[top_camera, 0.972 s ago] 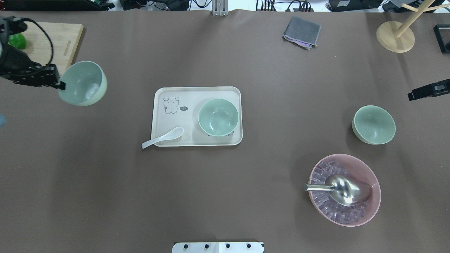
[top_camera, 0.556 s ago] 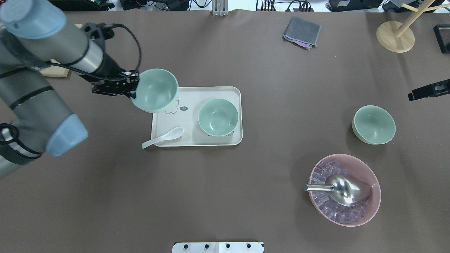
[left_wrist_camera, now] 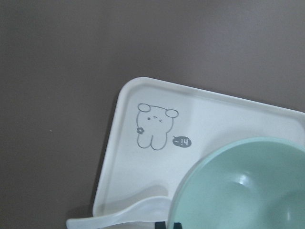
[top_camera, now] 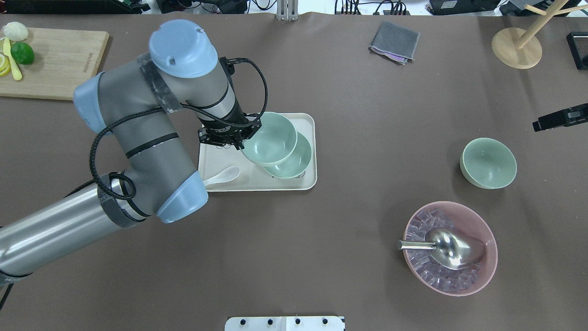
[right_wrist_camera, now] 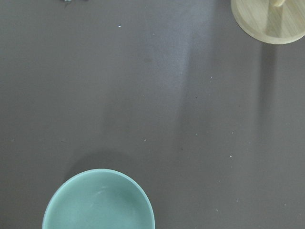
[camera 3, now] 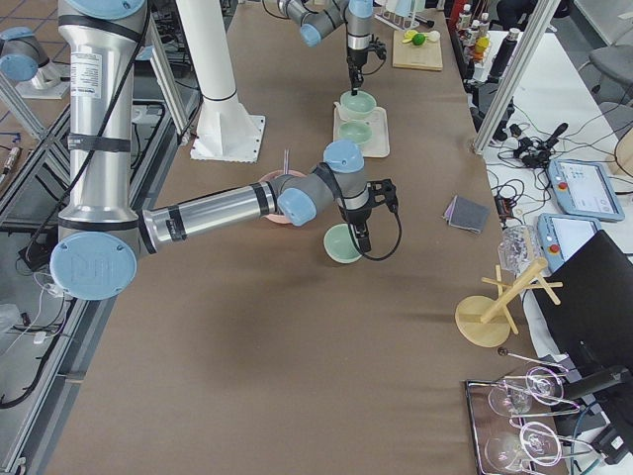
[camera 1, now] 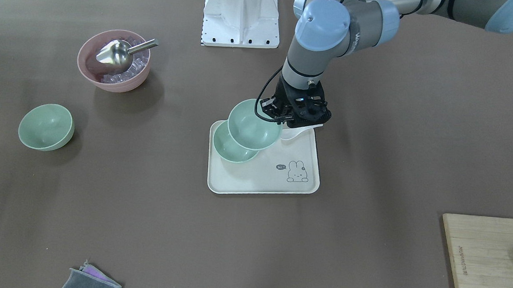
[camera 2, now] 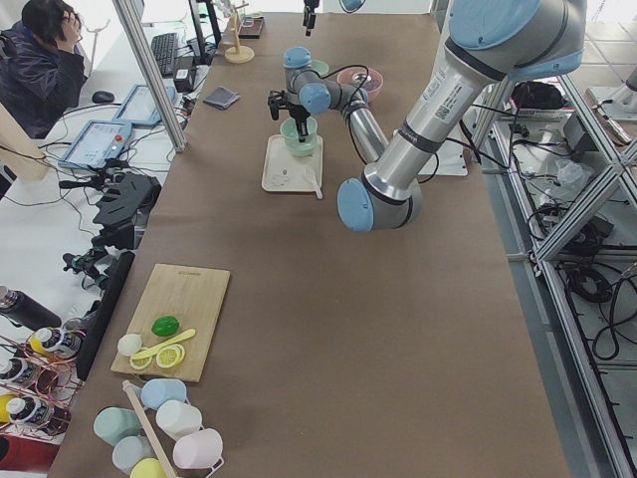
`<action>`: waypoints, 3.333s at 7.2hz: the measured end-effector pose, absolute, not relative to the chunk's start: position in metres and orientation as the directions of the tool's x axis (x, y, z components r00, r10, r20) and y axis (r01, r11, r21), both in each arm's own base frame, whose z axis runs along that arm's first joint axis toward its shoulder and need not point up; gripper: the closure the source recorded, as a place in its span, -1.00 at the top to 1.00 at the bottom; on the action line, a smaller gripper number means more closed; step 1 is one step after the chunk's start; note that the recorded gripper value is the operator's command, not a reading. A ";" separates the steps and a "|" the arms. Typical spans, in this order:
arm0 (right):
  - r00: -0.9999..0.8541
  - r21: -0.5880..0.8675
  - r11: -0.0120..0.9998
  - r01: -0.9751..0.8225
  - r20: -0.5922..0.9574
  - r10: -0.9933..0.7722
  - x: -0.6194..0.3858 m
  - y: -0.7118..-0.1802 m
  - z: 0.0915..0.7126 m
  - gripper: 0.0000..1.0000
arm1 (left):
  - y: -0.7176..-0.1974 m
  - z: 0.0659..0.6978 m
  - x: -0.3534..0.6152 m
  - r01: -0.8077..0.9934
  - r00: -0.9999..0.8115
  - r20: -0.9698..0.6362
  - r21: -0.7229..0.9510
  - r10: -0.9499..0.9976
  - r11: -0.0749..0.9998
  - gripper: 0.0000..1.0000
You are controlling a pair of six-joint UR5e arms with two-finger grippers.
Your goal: Stack green bowls together
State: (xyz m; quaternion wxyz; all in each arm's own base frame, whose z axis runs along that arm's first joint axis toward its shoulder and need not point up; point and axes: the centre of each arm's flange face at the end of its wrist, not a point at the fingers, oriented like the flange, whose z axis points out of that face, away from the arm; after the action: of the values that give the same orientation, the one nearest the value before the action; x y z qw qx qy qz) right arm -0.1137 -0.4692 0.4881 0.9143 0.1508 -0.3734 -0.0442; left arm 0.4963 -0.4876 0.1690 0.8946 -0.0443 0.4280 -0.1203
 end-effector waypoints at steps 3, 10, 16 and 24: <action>0.717 0.313 0.949 -0.031 0.669 -0.197 -0.114 -0.470 0.487 1.00 | -0.477 0.170 0.535 0.190 0.601 -0.756 -0.181 -0.260 0.965 -1.00; 0.716 0.313 0.949 -0.033 0.670 -0.196 -0.115 -0.471 0.485 1.00 | -0.489 0.180 0.554 0.192 0.589 -0.767 -0.172 -0.254 0.966 -1.00; 0.715 0.313 0.949 -0.032 0.670 -0.197 -0.115 -0.471 0.485 1.00 | -0.494 0.190 0.559 0.191 0.579 -0.777 -0.165 -0.247 0.968 -1.00; 0.715 0.314 0.949 -0.033 0.671 -0.197 -0.115 -0.472 0.484 1.00 | -0.498 0.196 0.556 0.210 0.547 -0.808 -0.120 -0.219 0.970 0.97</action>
State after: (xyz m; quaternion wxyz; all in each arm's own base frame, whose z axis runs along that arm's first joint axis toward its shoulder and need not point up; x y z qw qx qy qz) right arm -0.1153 -0.4717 0.4843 0.9132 0.1537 -0.3748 -0.0450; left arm 0.5562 -0.4978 0.1958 0.8796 -0.0044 0.4599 -0.1219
